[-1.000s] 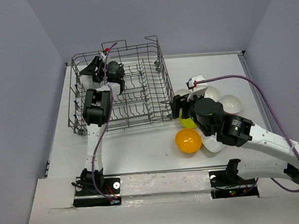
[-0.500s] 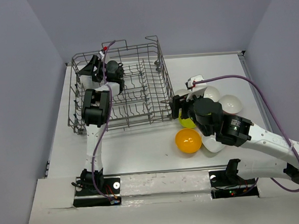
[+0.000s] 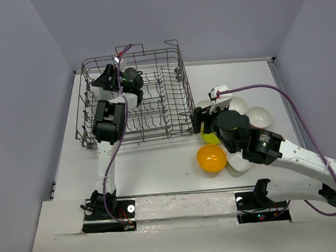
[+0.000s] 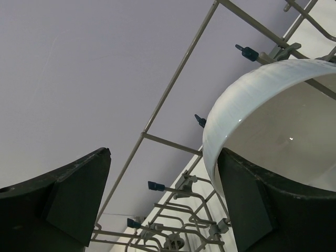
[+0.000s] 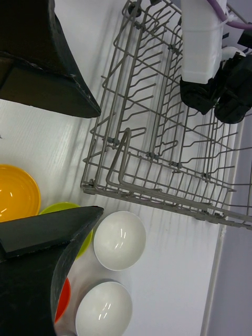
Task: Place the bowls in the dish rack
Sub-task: Insert the bowl into the dish rack.
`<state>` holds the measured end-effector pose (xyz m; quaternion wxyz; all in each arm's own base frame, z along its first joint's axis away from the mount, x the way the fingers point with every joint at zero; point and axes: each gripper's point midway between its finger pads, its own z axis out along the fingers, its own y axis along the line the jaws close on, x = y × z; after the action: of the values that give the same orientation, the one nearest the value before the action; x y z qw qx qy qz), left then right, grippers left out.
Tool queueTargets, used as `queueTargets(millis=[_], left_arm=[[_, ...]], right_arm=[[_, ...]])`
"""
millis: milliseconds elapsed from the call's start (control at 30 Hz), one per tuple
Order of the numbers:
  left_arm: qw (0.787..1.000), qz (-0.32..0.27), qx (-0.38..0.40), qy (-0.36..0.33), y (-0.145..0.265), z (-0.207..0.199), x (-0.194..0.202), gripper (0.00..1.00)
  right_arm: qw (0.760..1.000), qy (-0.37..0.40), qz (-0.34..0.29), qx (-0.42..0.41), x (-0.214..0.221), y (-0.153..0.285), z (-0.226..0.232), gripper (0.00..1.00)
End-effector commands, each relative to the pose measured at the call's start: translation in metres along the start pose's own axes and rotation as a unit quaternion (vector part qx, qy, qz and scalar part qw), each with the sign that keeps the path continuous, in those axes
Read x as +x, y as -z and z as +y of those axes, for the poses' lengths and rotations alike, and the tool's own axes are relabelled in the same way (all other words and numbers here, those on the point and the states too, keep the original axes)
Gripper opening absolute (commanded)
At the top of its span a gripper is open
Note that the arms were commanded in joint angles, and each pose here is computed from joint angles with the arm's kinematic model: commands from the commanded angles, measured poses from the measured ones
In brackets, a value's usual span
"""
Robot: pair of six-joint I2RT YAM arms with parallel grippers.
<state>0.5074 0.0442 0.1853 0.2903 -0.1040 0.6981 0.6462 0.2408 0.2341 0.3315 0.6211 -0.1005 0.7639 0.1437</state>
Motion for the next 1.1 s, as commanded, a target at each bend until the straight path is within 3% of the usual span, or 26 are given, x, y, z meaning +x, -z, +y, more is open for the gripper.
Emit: queueTargets(millis=[0, 467, 500, 800, 1067], left_arm=[[0.994, -0.009, 0.003, 0.113, 0.003, 0.034, -0.017, 0.97], [0.991, -0.041, 0.024, 0.128, 0.015, 0.043, -0.035, 0.98], [0.994, -0.044, 0.029, 0.096, 0.016, 0.037, -0.034, 0.98], [0.983, -0.067, 0.118, 0.128, 0.024, 0.014, -0.055, 0.99], [0.97, -0.079, 0.166, 0.16, 0.033, 0.029, -0.066, 0.99]], right_arm=[[1.0, -0.004, -0.012, -0.001, -0.005, -0.002, 0.002, 0.74], [1.0, 0.001, -0.012, 0.003, -0.007, -0.003, 0.002, 0.74], [1.0, 0.002, -0.012, 0.003, -0.007, -0.003, 0.002, 0.74], [1.0, 0.004, -0.014, 0.011, -0.008, -0.004, -0.001, 0.74], [1.0, 0.005, -0.014, 0.025, -0.008, -0.004, -0.005, 0.74]])
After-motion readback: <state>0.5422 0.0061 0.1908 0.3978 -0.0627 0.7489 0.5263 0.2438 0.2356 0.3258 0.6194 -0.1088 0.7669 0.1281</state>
